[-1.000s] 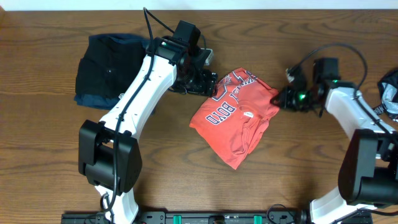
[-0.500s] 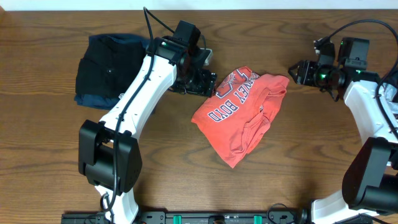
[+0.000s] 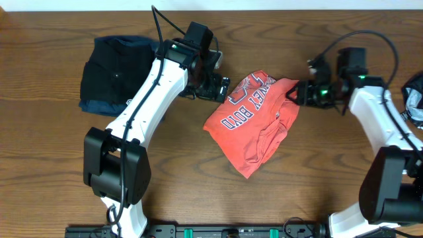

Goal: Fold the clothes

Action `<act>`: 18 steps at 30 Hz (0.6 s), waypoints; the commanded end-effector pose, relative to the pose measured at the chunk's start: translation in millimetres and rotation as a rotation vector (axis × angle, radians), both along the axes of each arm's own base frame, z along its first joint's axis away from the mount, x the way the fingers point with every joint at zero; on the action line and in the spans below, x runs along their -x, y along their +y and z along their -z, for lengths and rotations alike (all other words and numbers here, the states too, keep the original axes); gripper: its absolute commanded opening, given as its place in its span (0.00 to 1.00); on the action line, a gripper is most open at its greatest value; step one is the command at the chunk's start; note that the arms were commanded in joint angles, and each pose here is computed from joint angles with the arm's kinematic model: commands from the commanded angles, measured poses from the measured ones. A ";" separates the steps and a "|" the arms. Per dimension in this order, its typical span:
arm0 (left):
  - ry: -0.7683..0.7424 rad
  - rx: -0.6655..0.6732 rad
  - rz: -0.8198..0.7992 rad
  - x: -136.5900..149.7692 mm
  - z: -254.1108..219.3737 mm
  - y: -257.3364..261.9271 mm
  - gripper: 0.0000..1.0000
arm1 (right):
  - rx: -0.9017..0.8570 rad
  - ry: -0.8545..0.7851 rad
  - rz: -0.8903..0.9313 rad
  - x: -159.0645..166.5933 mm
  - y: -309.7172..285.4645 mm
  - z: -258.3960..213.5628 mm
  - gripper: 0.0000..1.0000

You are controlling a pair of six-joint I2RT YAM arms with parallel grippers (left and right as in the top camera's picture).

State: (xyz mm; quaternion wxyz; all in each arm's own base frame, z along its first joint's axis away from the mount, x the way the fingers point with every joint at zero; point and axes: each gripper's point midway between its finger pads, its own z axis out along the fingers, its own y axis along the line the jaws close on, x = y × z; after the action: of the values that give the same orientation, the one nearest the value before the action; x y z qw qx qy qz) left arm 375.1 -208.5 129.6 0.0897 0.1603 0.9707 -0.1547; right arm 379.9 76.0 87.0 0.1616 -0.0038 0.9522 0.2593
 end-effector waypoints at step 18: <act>-0.065 0.150 0.197 -35.1 75.0 -46.2 0.95 | -0.004 0.067 -0.042 50.1 19.1 65.1 0.69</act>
State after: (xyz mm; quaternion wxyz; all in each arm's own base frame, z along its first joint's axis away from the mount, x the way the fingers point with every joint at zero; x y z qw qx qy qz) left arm 415.1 -247.1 62.3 0.1251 0.2269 0.9429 -0.2095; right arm 336.5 84.4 21.3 0.1225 0.0008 0.9627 0.2414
